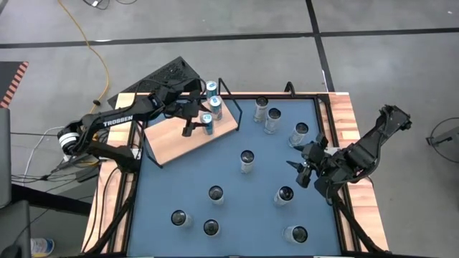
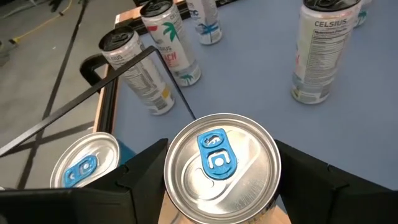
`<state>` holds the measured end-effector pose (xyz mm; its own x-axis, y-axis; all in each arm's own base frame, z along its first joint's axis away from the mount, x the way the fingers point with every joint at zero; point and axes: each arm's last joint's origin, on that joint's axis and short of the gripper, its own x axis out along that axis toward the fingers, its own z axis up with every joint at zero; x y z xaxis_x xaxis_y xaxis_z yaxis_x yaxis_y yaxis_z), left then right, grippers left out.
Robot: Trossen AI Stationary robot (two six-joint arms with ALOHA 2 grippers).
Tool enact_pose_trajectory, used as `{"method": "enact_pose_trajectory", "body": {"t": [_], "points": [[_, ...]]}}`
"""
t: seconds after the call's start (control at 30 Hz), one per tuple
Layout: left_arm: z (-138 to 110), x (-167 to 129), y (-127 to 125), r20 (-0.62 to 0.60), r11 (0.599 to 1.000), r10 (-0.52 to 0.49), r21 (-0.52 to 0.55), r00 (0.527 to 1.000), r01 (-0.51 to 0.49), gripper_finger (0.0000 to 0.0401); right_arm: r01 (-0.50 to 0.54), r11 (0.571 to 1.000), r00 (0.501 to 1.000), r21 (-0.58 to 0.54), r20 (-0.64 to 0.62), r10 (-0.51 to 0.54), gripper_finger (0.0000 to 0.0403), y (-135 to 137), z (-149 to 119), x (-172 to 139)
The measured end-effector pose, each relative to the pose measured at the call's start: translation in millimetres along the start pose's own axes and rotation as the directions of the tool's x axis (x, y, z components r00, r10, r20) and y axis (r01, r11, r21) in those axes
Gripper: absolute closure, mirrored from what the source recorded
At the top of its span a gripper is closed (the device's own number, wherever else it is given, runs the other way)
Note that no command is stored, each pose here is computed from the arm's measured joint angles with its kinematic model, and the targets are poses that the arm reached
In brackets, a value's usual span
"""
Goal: Place canned beverage on shelf
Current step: Put the blue can aligned with the other blue soda can on the shelf
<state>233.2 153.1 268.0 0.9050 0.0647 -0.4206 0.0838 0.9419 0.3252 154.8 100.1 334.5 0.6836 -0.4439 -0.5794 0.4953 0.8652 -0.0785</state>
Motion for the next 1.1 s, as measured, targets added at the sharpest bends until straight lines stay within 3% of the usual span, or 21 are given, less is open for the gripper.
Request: {"method": "enact_pose_trajectory", "body": {"t": [0.27,0.7,1.1], "points": [[-12.5,17.2,5.3,-0.028,0.999,0.005,-0.052,1.0,-0.006,0.0163,-0.004,1.0,1.0,-0.001,-0.002,0.004,0.0147,0.3,-0.3,-0.4],[-9.8,18.2,7.6,-0.041,0.993,0.078,-0.08,0.996,-0.082,0.0162,-0.009,1.0,1.0,0.0,-0.008,0.009,0.0147,0.5,-0.4,-0.4],[-7.3,20.4,5.1,-0.077,0.985,0.13,-0.106,0.989,-0.138,0.0079,-0.011,1.0,1.0,0.0,-0.011,0.011,0.0147,0.6,-0.5,-0.4]]}}
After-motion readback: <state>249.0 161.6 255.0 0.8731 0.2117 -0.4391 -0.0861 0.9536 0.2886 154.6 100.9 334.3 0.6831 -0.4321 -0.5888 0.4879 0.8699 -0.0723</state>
